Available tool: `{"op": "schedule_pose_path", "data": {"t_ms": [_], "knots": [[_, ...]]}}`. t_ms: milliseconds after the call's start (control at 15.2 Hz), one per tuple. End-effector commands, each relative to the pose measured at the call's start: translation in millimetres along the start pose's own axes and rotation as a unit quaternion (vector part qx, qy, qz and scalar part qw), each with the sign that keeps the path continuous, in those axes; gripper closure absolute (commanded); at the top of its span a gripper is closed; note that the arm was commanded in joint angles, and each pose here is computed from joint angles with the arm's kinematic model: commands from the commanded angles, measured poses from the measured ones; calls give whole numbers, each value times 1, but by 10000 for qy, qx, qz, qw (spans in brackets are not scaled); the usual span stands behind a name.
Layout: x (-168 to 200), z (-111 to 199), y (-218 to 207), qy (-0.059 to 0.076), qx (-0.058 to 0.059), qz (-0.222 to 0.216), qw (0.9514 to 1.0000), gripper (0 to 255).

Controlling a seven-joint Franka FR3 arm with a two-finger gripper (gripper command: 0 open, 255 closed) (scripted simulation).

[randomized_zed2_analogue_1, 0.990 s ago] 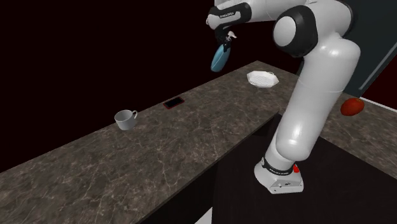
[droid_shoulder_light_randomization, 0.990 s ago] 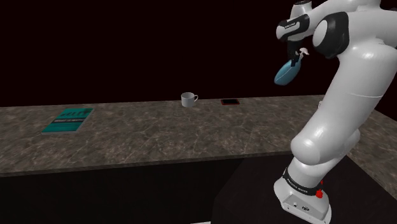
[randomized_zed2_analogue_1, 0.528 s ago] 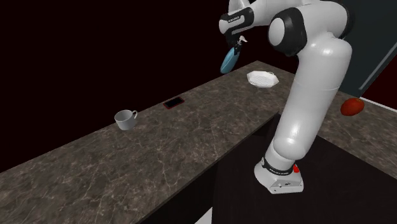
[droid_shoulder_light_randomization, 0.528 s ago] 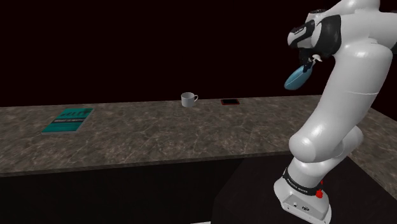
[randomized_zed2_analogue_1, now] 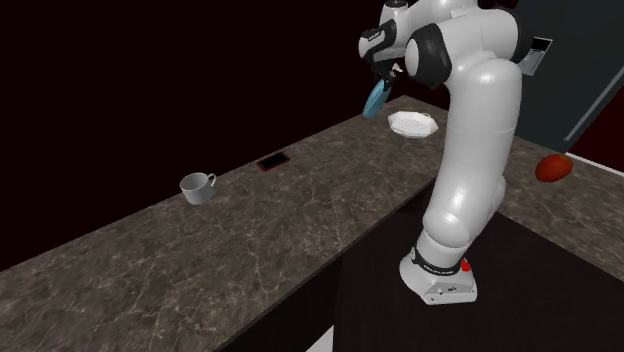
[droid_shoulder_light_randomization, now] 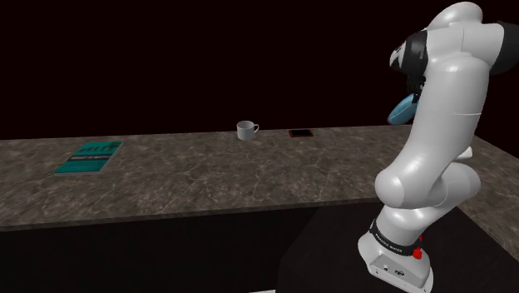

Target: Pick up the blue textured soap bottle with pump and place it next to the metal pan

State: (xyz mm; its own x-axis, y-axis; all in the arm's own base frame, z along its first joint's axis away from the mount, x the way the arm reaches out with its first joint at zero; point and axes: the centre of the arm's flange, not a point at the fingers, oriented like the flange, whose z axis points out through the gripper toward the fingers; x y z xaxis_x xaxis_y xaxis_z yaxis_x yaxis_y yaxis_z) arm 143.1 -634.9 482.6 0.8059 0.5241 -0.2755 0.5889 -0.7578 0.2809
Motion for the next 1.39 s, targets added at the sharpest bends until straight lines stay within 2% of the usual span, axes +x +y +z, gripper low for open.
{"op": "schedule_pose_path", "data": {"t_ms": [0, 132, 1320], "knots": [[-25, 17, -3, 0, -11, -3, 10000, 255], [-43, 30, -6, 0, -11, -3, 10000, 255], [-17, 118, -33, 0, -11, -3, 10000, 255]]}}
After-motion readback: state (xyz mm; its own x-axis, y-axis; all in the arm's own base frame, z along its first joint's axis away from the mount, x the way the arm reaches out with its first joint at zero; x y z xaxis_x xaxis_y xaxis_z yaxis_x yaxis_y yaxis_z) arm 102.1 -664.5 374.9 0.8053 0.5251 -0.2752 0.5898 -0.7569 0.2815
